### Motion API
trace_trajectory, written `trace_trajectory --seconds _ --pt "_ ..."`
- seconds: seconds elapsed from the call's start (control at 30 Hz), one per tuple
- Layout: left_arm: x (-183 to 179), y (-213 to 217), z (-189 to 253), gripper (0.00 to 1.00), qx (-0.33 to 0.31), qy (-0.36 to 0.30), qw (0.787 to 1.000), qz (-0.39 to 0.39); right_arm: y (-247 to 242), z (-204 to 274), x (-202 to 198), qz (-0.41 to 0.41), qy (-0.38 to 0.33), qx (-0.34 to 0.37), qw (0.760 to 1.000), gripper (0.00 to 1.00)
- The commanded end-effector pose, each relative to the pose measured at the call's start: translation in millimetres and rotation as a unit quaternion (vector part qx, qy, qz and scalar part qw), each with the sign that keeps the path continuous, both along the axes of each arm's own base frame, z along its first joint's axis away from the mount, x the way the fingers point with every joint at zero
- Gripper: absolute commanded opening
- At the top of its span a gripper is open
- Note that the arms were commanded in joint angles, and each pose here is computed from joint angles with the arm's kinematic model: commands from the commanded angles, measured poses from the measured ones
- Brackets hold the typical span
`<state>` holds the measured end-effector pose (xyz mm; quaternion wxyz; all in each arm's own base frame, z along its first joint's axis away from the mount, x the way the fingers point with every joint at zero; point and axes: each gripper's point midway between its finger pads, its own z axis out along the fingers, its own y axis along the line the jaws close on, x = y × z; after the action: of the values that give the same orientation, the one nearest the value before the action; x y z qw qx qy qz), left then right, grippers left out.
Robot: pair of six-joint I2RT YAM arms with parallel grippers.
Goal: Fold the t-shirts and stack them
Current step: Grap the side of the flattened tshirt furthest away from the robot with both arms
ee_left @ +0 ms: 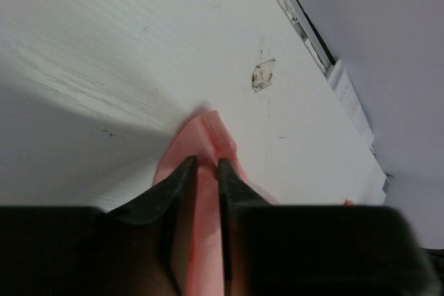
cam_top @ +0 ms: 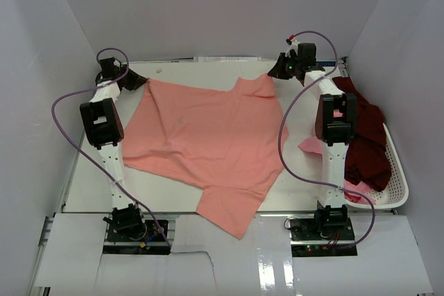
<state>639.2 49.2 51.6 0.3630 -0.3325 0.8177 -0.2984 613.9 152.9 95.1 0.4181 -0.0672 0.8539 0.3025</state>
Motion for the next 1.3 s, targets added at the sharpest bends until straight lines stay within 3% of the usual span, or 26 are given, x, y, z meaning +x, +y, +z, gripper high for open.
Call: trace_trajectory --seconds 0.0,0.27,0.43,0.8,1.27 --pt "10 -1 14 0.26 -0.005 -0.025 1.0 -0.005 -2 41 12 -0.002 -0.051 0.003 0.999 0.08" --pt "20 -6 31 0.0 -0.031 -0.065 0.997 -0.014 -4 37 11 -0.003 -0.047 0.002 0.999 0.08" --pt "25 4 58 0.0 0.004 -0.097 0.995 -0.004 -3 38 9 -0.002 -0.046 0.003 0.999 0.08" --pt "24 23 149 0.0 0.152 -0.185 0.971 0.0 -2 53 -1 0.01 -0.07 0.004 0.998 0.08" --pt "18 1 117 0.0 0.192 -0.153 0.969 -0.03 0 114 -19 0.034 -0.13 -0.003 0.991 0.08"
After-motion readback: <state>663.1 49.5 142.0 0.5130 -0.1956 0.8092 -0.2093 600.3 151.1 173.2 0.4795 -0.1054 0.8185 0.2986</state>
